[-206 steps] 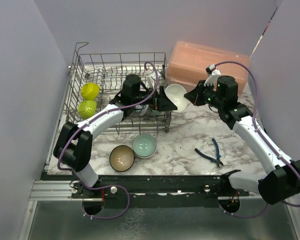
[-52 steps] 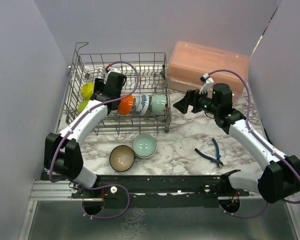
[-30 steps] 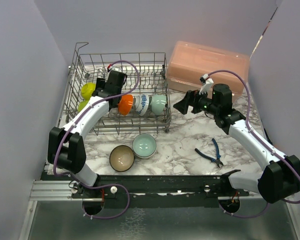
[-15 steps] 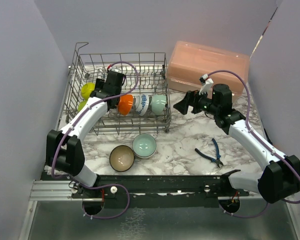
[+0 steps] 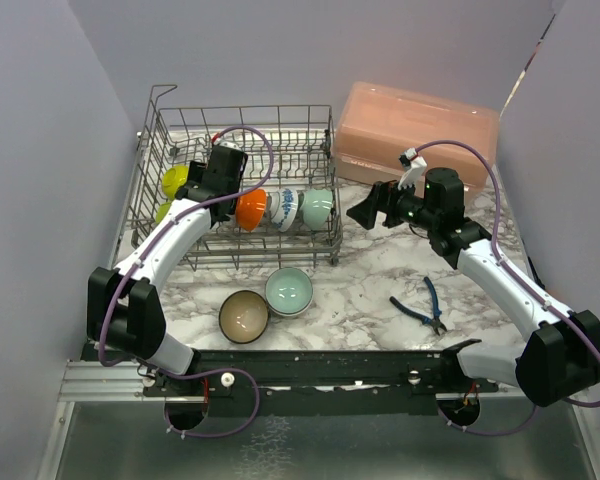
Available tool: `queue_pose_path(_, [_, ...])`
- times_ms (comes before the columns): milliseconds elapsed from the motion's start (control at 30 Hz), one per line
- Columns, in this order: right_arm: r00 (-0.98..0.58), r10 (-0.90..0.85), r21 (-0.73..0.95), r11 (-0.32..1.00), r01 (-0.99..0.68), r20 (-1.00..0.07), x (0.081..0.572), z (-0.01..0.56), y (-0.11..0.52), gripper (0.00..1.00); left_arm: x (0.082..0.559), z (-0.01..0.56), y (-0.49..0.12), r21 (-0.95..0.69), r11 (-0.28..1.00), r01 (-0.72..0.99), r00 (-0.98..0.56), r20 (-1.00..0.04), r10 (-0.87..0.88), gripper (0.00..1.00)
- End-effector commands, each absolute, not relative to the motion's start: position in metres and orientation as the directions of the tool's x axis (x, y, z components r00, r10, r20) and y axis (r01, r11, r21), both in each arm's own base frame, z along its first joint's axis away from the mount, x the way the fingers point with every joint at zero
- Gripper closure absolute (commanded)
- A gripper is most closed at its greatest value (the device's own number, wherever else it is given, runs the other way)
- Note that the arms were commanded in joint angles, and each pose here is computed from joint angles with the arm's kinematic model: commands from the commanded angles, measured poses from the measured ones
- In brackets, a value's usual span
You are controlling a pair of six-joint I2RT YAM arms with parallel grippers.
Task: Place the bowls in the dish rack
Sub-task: Turn the bowl upside down on the dish rack.
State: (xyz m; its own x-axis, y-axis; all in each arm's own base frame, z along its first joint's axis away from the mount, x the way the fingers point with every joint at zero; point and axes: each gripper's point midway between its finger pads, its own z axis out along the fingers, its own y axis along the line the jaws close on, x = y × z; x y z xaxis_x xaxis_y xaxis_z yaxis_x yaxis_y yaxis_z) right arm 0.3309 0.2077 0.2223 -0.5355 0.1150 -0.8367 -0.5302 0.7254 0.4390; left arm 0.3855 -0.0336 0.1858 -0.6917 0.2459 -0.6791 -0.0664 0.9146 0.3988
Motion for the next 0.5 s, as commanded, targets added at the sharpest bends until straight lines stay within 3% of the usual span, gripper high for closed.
queue_pose_path(0, [-0.520,0.113,0.429,0.723,-0.542,-0.847,0.327,0.226,0.207,0.00,0.388,0.189,-0.037,0.379,0.924,-0.053,-0.680,-0.691,0.244,1.00])
queue_pose_path(467, [-0.523,0.108,0.427,0.725,-0.540,-0.845,0.327,0.223,0.207,0.00,0.390,0.170,-0.034,0.394,0.915,-0.082,-0.727,-0.652,0.216,1.00])
